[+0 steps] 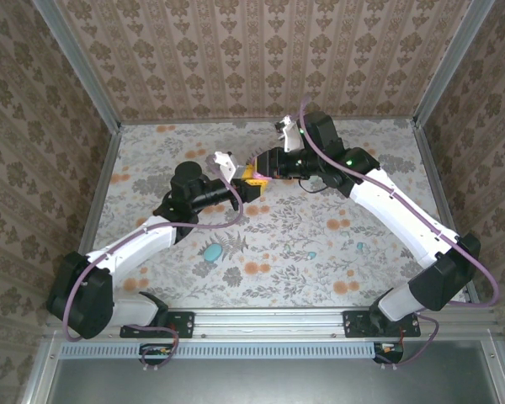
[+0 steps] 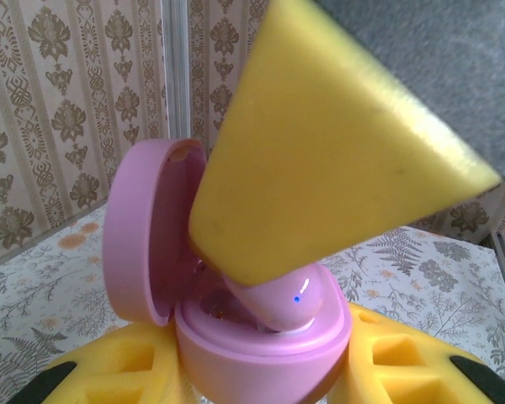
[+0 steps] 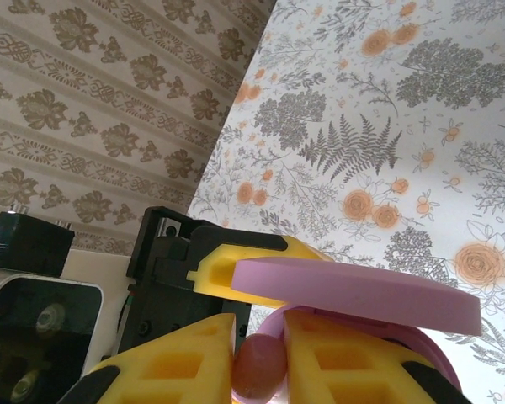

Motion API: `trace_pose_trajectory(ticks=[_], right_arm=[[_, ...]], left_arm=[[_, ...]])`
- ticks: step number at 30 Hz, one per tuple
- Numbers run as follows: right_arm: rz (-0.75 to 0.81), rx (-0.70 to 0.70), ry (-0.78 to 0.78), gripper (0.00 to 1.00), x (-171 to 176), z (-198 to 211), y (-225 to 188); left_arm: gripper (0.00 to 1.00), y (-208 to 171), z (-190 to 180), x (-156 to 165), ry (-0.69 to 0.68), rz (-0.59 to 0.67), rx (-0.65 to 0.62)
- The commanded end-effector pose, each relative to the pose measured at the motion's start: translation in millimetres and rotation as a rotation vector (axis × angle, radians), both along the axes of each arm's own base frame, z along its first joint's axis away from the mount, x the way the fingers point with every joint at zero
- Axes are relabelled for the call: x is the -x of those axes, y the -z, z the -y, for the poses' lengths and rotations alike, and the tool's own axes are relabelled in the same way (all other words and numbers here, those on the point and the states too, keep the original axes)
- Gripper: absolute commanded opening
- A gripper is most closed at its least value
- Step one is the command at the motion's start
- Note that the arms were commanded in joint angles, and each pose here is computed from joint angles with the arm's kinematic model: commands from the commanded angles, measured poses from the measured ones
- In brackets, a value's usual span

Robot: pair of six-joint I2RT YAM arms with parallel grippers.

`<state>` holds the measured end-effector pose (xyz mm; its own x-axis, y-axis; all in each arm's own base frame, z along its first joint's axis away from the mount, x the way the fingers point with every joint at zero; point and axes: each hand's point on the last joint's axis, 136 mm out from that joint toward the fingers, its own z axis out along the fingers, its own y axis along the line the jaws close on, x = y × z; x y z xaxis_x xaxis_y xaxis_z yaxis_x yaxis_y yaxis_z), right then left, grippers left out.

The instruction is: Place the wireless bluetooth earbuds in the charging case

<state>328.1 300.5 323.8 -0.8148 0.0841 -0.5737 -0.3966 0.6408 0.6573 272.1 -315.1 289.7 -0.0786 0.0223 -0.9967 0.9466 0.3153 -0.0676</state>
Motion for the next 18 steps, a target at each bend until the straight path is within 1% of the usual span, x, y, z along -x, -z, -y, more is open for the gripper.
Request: trace_pose_trajectory(ticks=[1,6,8,10,18], right_arm=[[0.008,0.062,0.016,0.23,0.0,4.8,7.8],[0.027,0.091,0.026,0.24,-0.9,9.6,6.9],[0.03,0.091,0.024,0.27,-1.2,9.1,4.4],[0.034,0.085,0.019,0.27,-1.6,7.9,1.4],[0.058,0.064,0.019,0.35,-2.4,6.6,-11.1]], left_arm=[[0.35,-29.2,3.3,1.4,0.012,0.062,0.058],[0.35,-30.9,3.4,1.2,0.012,0.063,0.062],[0.35,-30.2,3.8,1.3,0.015,0.061,0.062],[0.35,-31.5,4.2,1.2,0.017,0.062,0.063],[0.35,-31.6,5.0,2.2,0.023,0.063,0.06]])
